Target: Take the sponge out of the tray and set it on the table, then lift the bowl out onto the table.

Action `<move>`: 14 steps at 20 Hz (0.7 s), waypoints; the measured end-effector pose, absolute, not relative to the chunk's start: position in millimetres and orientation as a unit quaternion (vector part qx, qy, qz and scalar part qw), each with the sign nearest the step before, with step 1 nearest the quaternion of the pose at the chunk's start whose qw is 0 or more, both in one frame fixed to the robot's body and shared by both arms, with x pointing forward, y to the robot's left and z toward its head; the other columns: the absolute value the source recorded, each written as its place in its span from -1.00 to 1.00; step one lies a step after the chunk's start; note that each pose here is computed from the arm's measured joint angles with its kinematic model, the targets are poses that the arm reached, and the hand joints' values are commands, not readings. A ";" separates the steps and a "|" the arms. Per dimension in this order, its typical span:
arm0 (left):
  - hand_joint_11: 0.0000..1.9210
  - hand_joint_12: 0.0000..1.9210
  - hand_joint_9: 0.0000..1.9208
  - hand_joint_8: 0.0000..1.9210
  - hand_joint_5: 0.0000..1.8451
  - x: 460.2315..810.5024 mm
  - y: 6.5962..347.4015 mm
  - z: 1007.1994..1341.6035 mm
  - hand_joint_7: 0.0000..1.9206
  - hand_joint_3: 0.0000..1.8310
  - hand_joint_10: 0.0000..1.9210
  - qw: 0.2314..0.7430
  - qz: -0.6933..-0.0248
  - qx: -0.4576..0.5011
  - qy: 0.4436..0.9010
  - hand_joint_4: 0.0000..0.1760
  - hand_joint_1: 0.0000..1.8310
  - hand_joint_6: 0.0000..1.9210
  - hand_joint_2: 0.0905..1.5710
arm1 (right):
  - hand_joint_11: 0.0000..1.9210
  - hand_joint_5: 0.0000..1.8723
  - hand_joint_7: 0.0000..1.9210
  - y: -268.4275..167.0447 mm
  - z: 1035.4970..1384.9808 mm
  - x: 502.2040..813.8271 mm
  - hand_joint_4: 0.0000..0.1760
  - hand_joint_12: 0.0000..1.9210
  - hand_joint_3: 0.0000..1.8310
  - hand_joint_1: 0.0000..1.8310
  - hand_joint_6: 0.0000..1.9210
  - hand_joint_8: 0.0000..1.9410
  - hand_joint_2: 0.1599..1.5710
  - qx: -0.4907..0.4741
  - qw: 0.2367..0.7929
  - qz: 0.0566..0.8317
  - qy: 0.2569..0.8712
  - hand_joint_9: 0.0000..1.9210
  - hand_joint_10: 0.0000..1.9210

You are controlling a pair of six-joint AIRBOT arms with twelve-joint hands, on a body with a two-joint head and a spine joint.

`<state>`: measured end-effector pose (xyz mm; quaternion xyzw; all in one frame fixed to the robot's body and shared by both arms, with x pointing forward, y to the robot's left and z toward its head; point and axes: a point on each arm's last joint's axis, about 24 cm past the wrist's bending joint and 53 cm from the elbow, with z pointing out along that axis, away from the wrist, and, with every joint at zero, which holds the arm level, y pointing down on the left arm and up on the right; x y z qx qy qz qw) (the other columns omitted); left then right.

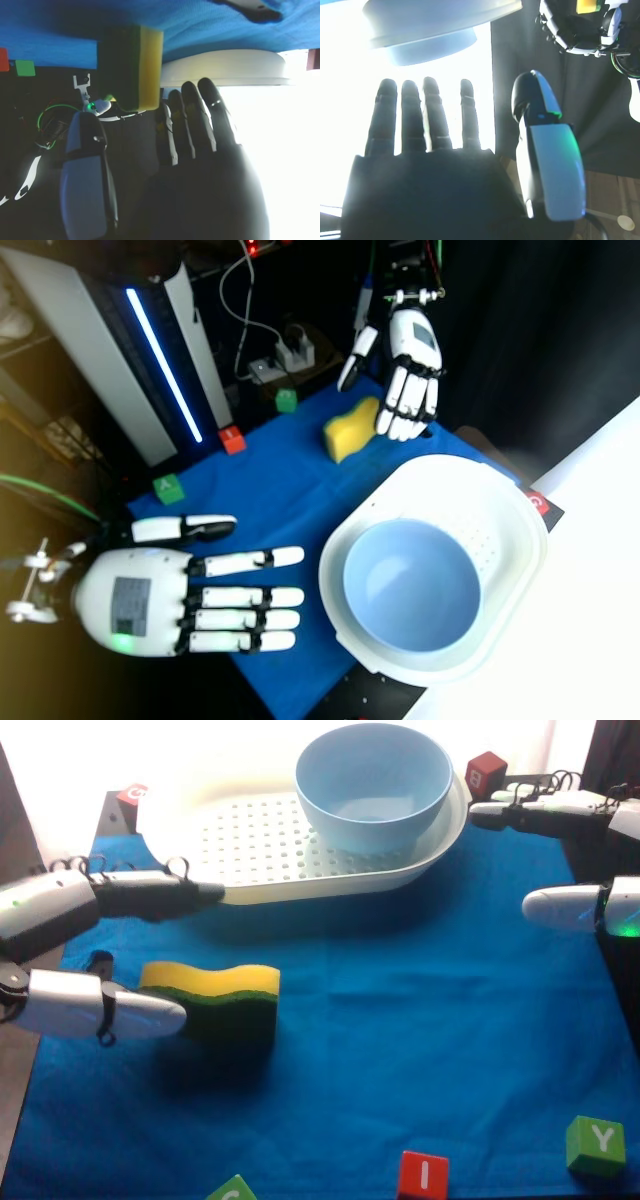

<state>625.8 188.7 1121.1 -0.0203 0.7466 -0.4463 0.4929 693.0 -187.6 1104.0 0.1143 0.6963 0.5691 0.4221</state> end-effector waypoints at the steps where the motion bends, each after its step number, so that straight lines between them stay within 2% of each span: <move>1: -0.99 -0.70 -0.74 -0.99 -0.86 626.8 190.6 1127.3 -0.74 -1.00 -0.99 0.501 -0.446 -0.019 0.742 0.23 -0.41 -0.99 0.16 | -0.97 -0.72 -0.83 -186.2 1104.8 691.6 1.00 -0.95 -1.00 -0.43 -0.99 -0.99 0.42 0.110 0.421 0.571 0.696 -0.94 -0.99; 2: -1.00 -0.68 -0.94 -1.00 -0.95 630.2 193.8 1139.5 -0.94 -1.00 -1.00 0.519 -0.445 -0.013 0.730 0.93 -0.43 -1.00 0.06 | -0.98 -0.73 -0.85 -185.1 1107.1 690.6 0.99 -0.94 -1.00 -0.37 -1.00 -1.00 0.42 0.107 0.422 0.575 0.693 -0.96 -1.00; 3: -1.00 -0.67 -0.99 -1.00 -0.99 634.0 198.8 1149.9 -0.99 -1.00 -1.00 0.535 -0.444 -0.016 0.719 0.99 -0.48 -1.00 0.04 | -0.98 -0.74 -0.85 -184.0 1111.4 691.7 0.75 -0.94 -1.00 -0.38 -1.00 -1.00 0.41 0.102 0.425 0.577 0.690 -0.96 -1.00; 4: -1.00 -0.67 -0.99 -1.00 -0.99 637.7 202.6 1156.8 -0.99 -1.00 -1.00 0.547 -0.444 -0.024 0.709 0.99 -0.48 -1.00 0.04 | -0.98 -0.74 -0.85 -185.8 1115.2 693.6 0.75 -0.94 -1.00 -0.38 -1.00 -1.00 0.41 0.099 0.429 0.578 0.687 -0.96 -1.00; 5: -1.00 -0.83 -1.00 -1.00 -0.99 641.0 205.8 1163.0 -1.00 -1.00 -1.00 0.559 -0.443 -0.029 0.700 0.79 -0.46 -1.00 0.05 | -0.98 -0.74 -0.85 -186.9 1123.9 697.9 0.83 -0.93 -1.00 -0.32 -1.00 -1.00 0.36 0.097 0.437 0.582 0.679 -0.95 -1.00; 6: -1.00 -0.93 -1.00 -1.00 -0.98 643.0 207.9 1164.1 -1.00 -1.00 -1.00 0.564 -0.441 -0.031 0.698 0.77 -0.43 -1.00 0.06 | -0.98 -0.72 -0.84 -185.0 1134.8 703.6 0.69 -0.93 -1.00 -0.28 -0.99 -1.00 0.34 0.092 0.446 0.584 0.673 -0.95 -0.99; 7: -0.99 -0.95 -1.00 -1.00 -0.97 645.4 210.0 1164.1 -1.00 -1.00 -1.00 0.566 -0.440 -0.037 0.696 0.71 -0.43 -0.99 0.06 | -0.98 -0.72 -0.82 -181.2 1146.7 707.1 0.68 -0.91 -1.00 -0.30 -1.00 -1.00 0.30 0.082 0.453 0.588 0.665 -0.93 -1.00; 8: -0.97 -0.95 -1.00 -1.00 -0.96 647.6 209.8 1161.9 -1.00 -1.00 -1.00 0.566 -0.441 -0.042 0.695 0.60 -0.42 -0.99 0.06 | -0.98 -0.72 -0.83 -177.7 1160.9 709.7 0.93 -0.90 -1.00 -0.33 -1.00 -1.00 0.29 0.072 0.461 0.597 0.653 -0.92 -1.00; 9: -0.95 -0.93 -1.00 -1.00 -0.94 649.9 209.1 1158.2 -0.99 -1.00 -1.00 0.565 -0.442 -0.049 0.695 0.40 -0.40 -0.99 0.07 | -0.95 -0.70 -0.78 -173.4 1175.5 713.6 0.79 -0.89 -1.00 -0.29 -1.00 -0.99 0.29 0.061 0.470 0.604 0.641 -0.88 -0.98; 10: -0.95 -0.93 -1.00 -1.00 -0.94 651.5 208.9 1154.8 -0.99 -1.00 -1.00 0.564 -0.440 -0.048 0.697 0.40 -0.40 -0.99 0.07 | -0.95 -0.70 -0.78 -170.6 1182.4 716.2 0.79 -0.89 -1.00 -0.29 -1.00 -0.99 0.29 0.055 0.474 0.606 0.636 -0.88 -0.98; 11: -0.93 -0.90 -0.98 -1.00 -0.89 653.9 208.1 1146.9 -0.92 -1.00 -1.00 0.558 -0.436 -0.053 0.704 0.20 -0.33 -0.99 0.04 | -0.93 -0.69 -0.78 -164.0 1188.0 719.6 0.94 -0.87 -1.00 -0.25 -0.99 -0.99 0.28 0.046 0.478 0.607 0.633 -0.87 -0.99; 12: -0.99 -0.70 -0.96 -1.00 -0.87 655.5 206.8 1137.4 -0.90 -0.99 -1.00 0.551 -0.431 -0.056 0.713 0.16 -0.31 -1.00 0.03 | -0.92 -0.68 -0.79 -154.2 1191.5 722.9 0.99 -0.87 -1.00 -0.24 -0.99 -1.00 0.26 0.033 0.480 0.605 0.634 -0.88 -0.99; 13: -1.00 -0.71 -0.97 -1.00 -0.86 655.3 204.5 1130.6 -0.90 -0.99 -1.00 0.544 -0.428 -0.058 0.719 0.14 -0.27 -1.00 0.03 | -0.97 -0.70 -0.80 -146.0 1192.6 725.4 1.00 -0.88 -1.00 -0.28 -1.00 -1.00 0.25 0.022 0.480 0.602 0.638 -0.93 -1.00; 14: -1.00 -0.74 -0.96 -1.00 -0.86 654.4 201.7 1125.7 -0.89 -0.99 -1.00 0.538 -0.428 -0.058 0.724 -0.02 -0.29 -1.00 0.06 | -0.99 -0.70 -0.82 -137.3 1194.3 729.1 1.00 -0.89 -1.00 -0.28 -1.00 -1.00 0.24 0.012 0.482 0.595 0.643 -0.94 -1.00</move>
